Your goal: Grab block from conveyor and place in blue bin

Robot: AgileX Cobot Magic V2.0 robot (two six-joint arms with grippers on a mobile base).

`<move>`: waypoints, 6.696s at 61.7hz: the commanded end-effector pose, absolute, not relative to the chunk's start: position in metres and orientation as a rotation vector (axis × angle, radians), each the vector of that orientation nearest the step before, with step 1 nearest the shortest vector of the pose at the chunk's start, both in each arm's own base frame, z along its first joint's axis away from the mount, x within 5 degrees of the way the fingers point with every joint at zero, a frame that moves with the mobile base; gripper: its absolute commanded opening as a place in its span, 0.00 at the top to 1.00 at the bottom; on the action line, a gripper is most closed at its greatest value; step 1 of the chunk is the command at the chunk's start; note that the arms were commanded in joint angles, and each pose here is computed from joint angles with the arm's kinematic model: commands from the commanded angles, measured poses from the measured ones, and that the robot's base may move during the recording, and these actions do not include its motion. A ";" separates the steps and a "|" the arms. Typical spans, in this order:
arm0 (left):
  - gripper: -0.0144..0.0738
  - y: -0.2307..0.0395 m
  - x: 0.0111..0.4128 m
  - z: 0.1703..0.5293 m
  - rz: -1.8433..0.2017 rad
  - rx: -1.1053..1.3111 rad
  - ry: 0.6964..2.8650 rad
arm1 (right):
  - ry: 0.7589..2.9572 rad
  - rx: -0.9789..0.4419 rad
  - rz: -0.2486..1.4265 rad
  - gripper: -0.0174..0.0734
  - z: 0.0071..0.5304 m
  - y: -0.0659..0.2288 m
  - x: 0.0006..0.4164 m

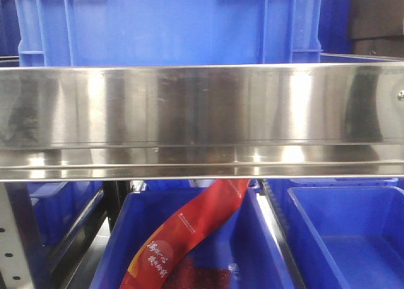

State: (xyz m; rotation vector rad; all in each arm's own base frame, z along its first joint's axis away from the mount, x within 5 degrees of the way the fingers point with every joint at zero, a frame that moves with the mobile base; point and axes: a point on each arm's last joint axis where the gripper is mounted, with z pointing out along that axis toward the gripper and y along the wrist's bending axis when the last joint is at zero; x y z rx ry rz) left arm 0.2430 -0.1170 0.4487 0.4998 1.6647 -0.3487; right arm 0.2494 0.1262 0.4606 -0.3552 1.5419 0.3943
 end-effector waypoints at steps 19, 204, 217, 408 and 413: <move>0.88 -0.148 0.307 0.426 -0.476 0.345 1.691 | 1.665 -0.437 0.397 0.98 0.418 0.171 0.303; 0.96 -0.016 0.051 0.324 -0.303 0.053 1.448 | 1.520 -0.198 0.086 0.99 0.328 0.013 0.072; 0.96 -0.016 0.051 0.324 -0.303 0.053 1.448 | 1.486 -0.138 0.031 0.99 0.281 0.006 0.054; 0.96 0.001 0.056 0.217 -0.021 -0.045 1.440 | 1.438 -0.033 0.035 0.99 0.217 0.002 0.056; 0.96 0.001 0.056 0.217 -0.021 -0.045 1.440 | 1.438 -0.033 0.035 0.99 0.217 0.002 0.056</move>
